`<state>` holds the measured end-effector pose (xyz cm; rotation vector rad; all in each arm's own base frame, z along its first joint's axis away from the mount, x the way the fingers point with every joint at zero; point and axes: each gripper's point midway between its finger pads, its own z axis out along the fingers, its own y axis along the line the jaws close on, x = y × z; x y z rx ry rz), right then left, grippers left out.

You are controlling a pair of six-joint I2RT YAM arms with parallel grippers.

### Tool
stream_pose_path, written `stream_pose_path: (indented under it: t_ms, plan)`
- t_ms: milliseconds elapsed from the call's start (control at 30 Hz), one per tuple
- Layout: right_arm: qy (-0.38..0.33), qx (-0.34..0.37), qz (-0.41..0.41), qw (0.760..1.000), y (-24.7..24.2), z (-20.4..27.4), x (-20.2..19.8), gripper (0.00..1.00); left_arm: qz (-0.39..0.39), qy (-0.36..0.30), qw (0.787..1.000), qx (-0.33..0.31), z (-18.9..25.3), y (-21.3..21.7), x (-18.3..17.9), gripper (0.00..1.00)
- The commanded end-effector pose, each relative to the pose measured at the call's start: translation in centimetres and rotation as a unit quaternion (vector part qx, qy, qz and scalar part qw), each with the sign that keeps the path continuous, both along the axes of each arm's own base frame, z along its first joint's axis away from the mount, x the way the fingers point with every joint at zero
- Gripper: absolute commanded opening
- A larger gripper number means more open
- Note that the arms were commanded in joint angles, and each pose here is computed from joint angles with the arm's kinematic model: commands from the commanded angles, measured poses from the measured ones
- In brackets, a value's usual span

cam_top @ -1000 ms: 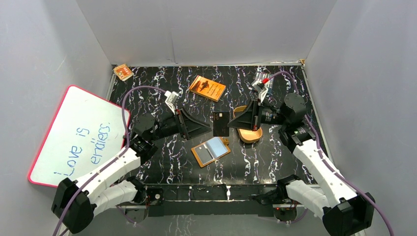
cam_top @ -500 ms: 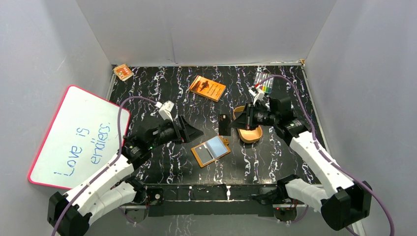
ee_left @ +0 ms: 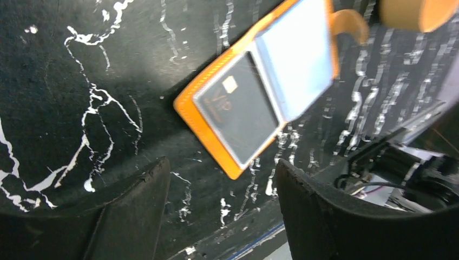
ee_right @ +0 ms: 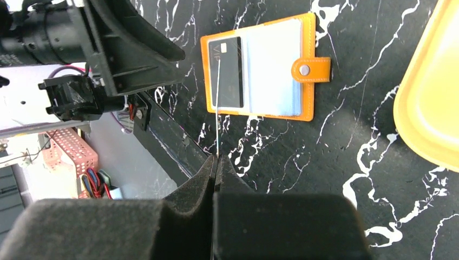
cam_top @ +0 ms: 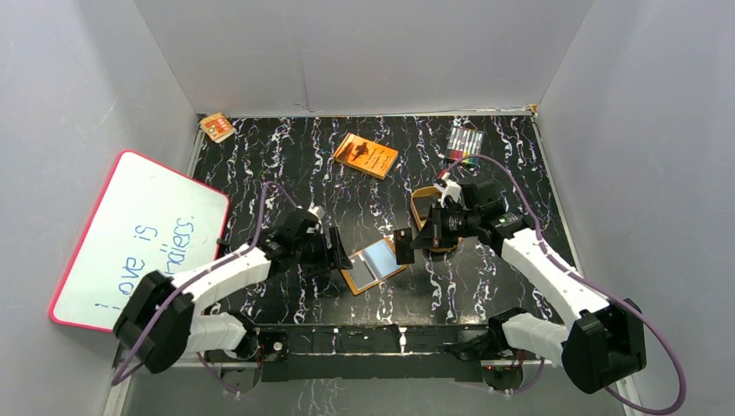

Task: Put the credit cards into the card holder
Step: Adjust the card holder at the center of the board.

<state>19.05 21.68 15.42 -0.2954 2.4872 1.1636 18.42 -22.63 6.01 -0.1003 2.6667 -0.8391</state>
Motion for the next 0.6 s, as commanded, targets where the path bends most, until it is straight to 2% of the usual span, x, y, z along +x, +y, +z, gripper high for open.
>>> stream_pose_path:
  t_ms: [0, 167, 367, 567]
  plan:
    - [-0.013, 0.000, 0.003, 1.000, -0.4, 0.1, -0.8, 0.00, -0.017, 0.033, 0.999, 0.012, -1.4, -0.8, 0.2, 0.66]
    - [-0.007, 0.003, 0.000, 1.000, -0.6, -0.4, -1.5, 0.00, -0.029, 0.055, 0.998, 0.022, -3.0, -1.4, 0.5, 0.60]
    - [0.006, 0.005, -0.003, 1.000, -0.9, -1.4, -2.3, 0.00, -0.040, 0.064, 0.997, 0.028, -4.1, -2.1, 1.2, 0.41]
    - [0.024, 0.011, -0.007, 1.000, -1.0, -2.6, -3.3, 0.00, -0.047, 0.055, 0.996, 0.053, -4.7, -2.5, 2.8, 0.26]
